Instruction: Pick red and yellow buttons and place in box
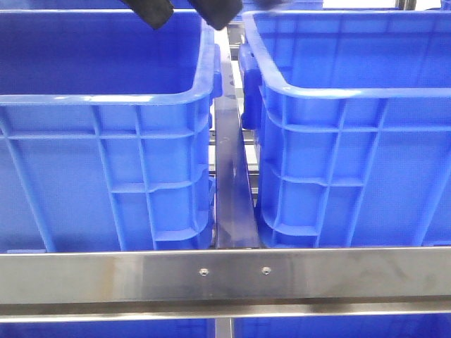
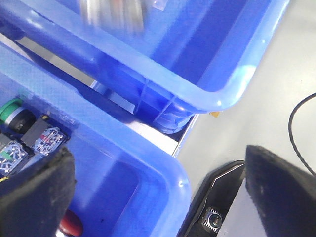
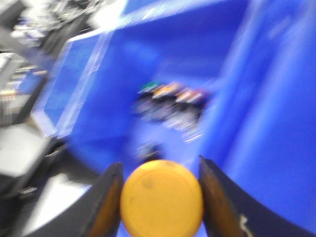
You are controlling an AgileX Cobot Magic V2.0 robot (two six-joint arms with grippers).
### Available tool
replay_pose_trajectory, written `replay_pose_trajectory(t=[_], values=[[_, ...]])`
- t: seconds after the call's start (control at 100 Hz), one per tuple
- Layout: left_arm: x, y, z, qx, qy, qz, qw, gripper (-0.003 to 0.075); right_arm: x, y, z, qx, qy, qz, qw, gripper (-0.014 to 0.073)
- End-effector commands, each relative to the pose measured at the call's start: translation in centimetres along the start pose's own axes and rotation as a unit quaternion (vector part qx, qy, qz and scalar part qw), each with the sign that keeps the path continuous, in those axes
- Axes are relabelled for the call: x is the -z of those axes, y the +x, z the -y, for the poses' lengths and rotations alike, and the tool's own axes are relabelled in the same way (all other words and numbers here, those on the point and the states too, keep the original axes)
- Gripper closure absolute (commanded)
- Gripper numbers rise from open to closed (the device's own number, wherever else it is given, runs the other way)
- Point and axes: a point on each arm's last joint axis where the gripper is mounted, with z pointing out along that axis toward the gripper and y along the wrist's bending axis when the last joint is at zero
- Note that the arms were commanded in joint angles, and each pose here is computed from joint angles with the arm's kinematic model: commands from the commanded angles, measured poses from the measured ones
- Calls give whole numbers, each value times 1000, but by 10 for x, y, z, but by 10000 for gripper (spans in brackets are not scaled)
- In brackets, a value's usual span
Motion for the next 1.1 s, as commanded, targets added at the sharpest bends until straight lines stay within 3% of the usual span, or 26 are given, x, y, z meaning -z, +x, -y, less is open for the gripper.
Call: replay_pose_trajectory(t=[0.0,0.14,0.31,0.48,0.69,0.96,1.09], values=[[20,-12,4,2,-5,52,999,96,23,-22,-4,54,26,45,997,391],[20,-12,4,2,-5,52,999,101,39,-32,21,124,130,67,981,391],[20,-12,5,2,-5,51,999,101,49,-43,40,208,254,95,940,391],[20,-11,4,2,-6,51,999,101,52,-53,65,214,343,138,904,391],[20,-11,4,2,-6,51,999,101,38,-50,106,187,399,133,888,391],[20,-12,4,2,-6,52,999,101,16,-34,151,156,423,94,888,392],[20,-12,4,2,-6,52,999,101,13,-30,166,149,447,92,877,392]])
